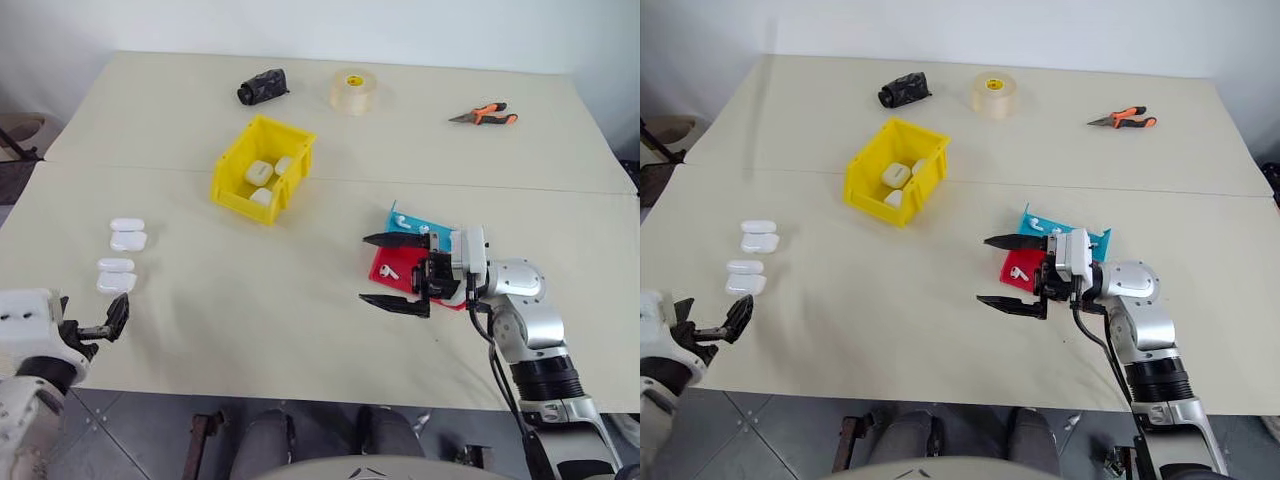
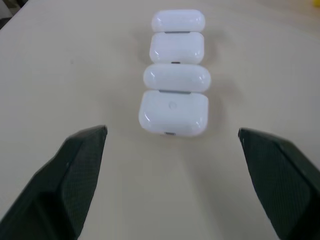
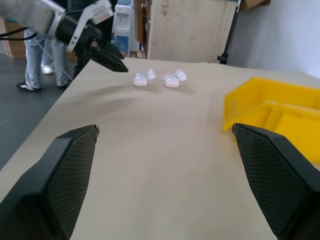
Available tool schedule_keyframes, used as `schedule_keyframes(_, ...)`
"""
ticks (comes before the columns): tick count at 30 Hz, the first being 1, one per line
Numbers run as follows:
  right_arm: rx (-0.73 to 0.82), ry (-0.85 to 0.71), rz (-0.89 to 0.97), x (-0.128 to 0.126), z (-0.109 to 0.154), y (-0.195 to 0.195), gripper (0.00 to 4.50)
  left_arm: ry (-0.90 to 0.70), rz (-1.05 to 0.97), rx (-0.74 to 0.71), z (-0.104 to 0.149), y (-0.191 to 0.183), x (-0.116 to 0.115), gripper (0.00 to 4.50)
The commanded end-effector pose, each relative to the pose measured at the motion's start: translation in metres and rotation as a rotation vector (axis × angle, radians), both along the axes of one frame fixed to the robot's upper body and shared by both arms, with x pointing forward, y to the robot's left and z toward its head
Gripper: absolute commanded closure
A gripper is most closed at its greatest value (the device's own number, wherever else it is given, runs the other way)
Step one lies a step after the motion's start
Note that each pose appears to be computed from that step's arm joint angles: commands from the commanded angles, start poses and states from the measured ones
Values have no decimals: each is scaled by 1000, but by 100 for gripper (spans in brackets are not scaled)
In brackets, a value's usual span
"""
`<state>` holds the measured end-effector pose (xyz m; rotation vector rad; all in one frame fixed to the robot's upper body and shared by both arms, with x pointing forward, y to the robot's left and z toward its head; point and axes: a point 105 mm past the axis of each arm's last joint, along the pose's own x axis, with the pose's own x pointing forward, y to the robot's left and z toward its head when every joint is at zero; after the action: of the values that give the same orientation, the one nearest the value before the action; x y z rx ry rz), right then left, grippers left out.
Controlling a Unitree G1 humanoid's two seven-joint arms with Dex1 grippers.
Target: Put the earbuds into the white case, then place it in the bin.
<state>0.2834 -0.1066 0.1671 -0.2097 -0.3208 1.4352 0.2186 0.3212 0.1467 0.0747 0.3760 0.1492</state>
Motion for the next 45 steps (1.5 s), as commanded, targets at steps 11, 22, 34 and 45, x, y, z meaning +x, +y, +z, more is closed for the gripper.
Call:
schedule_keyframes(11,28,-27,14,-7,9,5,0,408,12,-55,13,25,32,3)
schedule_keyframes(22,28,-28,-44,-10,8,-3,0,479,19,-83,-9,23,45,3)
schedule_keyframes(34,34,-28,-75,-13,7,-5,0,467,-1,-104,-24,15,51,42)
schedule_keyframes(45,30,-8,-77,-16,2,-5,0,362,-31,-118,-19,14,50,172)
